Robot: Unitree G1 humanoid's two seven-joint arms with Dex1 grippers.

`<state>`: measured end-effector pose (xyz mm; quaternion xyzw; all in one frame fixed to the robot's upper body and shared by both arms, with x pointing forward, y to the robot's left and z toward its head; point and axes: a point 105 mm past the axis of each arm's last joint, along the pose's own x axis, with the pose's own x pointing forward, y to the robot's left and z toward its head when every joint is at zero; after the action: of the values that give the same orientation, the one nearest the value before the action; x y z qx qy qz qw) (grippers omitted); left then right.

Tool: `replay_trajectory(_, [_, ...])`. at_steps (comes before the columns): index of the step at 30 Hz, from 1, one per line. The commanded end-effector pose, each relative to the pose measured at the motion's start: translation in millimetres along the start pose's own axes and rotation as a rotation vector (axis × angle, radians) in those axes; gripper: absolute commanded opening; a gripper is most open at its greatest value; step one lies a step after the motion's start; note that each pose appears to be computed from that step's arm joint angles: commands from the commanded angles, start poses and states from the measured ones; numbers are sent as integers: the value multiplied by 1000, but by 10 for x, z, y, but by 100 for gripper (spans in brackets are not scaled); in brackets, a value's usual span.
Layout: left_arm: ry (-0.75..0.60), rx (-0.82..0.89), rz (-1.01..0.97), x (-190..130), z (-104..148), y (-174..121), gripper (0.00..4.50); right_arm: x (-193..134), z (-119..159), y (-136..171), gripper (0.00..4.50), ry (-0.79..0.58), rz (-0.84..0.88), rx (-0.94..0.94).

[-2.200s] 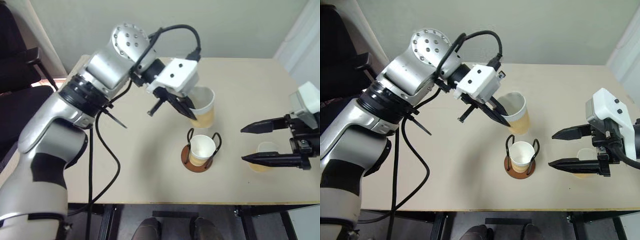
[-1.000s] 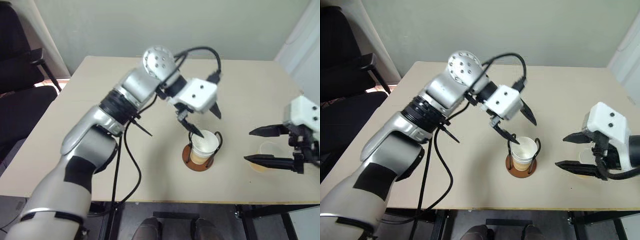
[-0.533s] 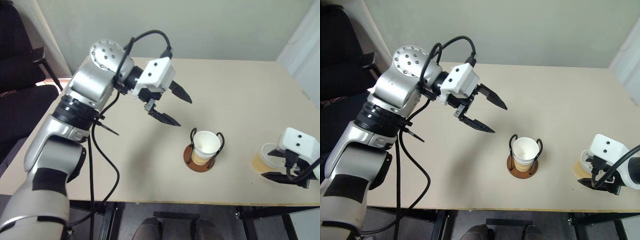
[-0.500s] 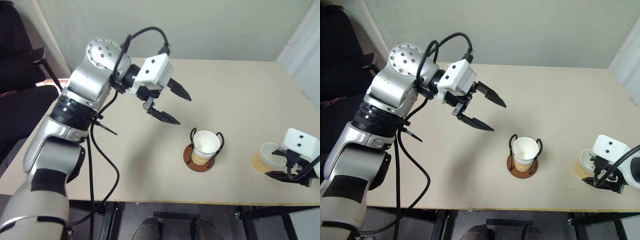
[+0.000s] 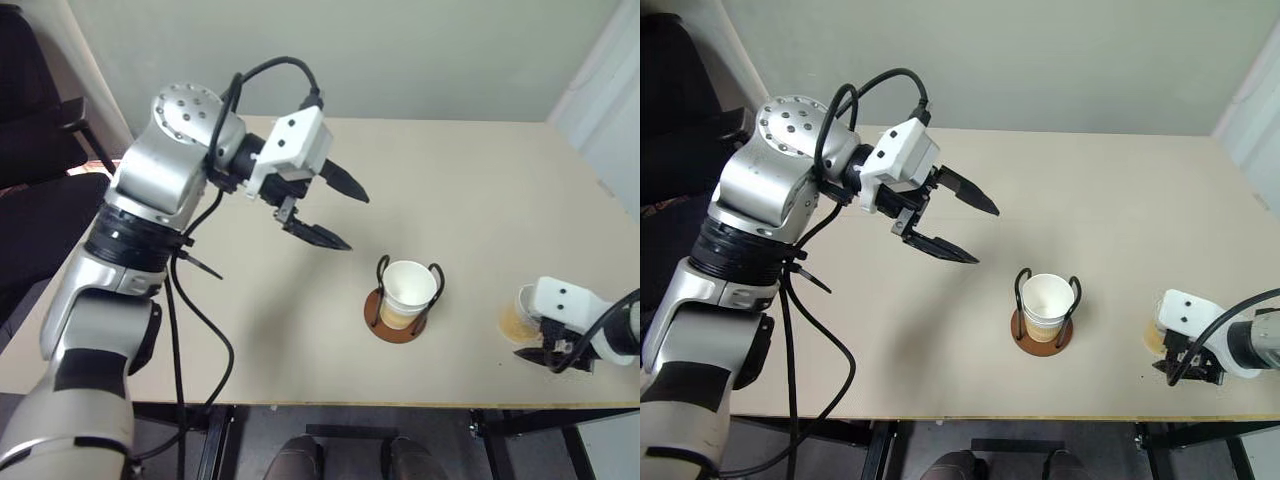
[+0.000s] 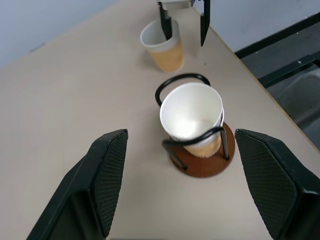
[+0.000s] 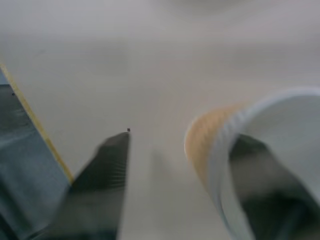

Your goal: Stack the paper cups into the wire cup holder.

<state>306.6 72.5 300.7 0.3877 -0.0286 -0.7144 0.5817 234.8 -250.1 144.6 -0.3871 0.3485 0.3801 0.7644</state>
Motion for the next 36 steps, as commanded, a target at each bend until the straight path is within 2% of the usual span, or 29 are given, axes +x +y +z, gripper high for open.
replay_trajectory(1, [14,19,7,-132,41,9,369,-11,51,-56,165,-3,-18,-51])
replay_trajectory(5, [29,13,19,-166,1,22,369,-31,81,-85,27,-13,-16,-72])
replay_trajectory(6, [33,13,21,-174,-10,24,369,-53,95,-100,6,-18,-17,-76])
replay_trajectory(11, [39,13,38,-219,-31,36,369,-280,170,-222,6,-9,-28,-122])
replay_trajectory(13, [42,9,42,-232,-48,33,369,-432,286,-287,6,-32,-35,-140])
replay_trajectory(15, [45,3,43,-244,-62,24,369,-624,469,-346,6,-73,-45,-168])
replay_trajectory(19, [51,-7,43,-253,-95,12,369,-1092,1107,-337,6,-240,-50,-324])
replay_trajectory(21, [50,-9,43,-249,-99,17,369,-1174,1302,-290,6,-287,-23,-379])
replay_trajectory(25, [11,-16,30,-251,-26,-10,369,-1145,1640,-202,6,-337,55,-495])
replay_trajectory(28, [11,-12,28,-275,-9,-25,369,-1057,1754,-169,6,-337,102,-530])
replay_trajectory(36, [20,-33,59,-344,-21,-4,369,-760,1794,-82,6,-330,194,-573])
